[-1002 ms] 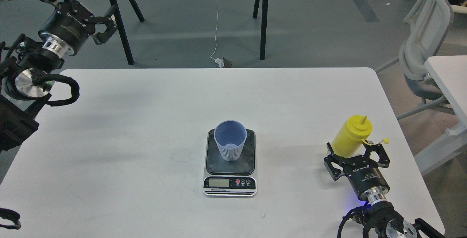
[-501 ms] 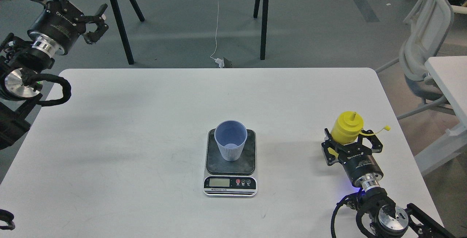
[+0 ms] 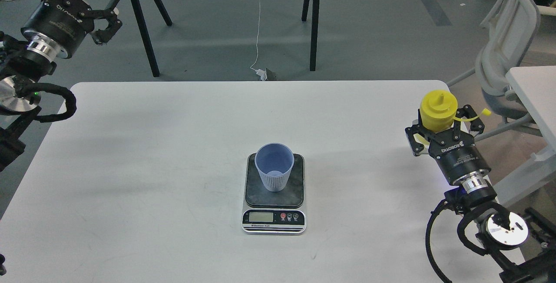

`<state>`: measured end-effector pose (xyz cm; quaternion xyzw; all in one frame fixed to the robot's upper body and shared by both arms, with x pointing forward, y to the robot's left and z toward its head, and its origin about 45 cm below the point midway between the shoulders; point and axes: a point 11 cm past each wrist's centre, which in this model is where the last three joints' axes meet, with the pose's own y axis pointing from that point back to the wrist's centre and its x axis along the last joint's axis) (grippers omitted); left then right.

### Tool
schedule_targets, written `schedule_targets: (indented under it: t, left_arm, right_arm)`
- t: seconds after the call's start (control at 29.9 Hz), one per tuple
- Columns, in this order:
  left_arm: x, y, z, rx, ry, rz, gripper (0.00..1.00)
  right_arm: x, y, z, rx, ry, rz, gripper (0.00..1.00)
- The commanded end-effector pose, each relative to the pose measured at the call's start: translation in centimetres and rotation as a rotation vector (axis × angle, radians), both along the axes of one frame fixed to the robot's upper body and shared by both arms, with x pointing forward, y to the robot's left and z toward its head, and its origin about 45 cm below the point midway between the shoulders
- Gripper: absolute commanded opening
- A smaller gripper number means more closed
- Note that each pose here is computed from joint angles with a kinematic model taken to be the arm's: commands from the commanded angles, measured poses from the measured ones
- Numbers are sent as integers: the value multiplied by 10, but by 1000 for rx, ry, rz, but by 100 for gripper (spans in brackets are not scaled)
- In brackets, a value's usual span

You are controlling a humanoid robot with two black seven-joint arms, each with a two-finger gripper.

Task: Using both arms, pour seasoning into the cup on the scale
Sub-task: 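Lift the yellow bottle and tilt it nozzle-down over the cup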

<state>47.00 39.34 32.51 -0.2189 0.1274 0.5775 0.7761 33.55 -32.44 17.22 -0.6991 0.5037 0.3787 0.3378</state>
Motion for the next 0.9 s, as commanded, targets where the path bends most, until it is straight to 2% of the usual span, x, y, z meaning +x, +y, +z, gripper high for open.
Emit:
schedule_targets:
  t: [0.0, 0.2, 0.4, 0.67, 0.87]
  left_arm:
    - [-2, 3, 1, 7, 3, -6, 100]
    - [-2, 6, -8, -6, 22, 5, 100]
    - [-5, 4, -25, -99, 46, 17, 100]
    - [-8, -4, -62, -254, 107, 51, 100]
    - [-16, 1, -77, -312, 118, 83, 100]
  right_arm:
    - [22, 30, 40, -214, -160, 142, 35]
    - [46, 94, 89, -444, -362, 357, 35]
    - [72, 142, 126, -711, -460, 441, 35]
    - [83, 187, 140, -1098, -605, 456, 35]
    - [85, 218, 124, -1450, -842, 476, 34]
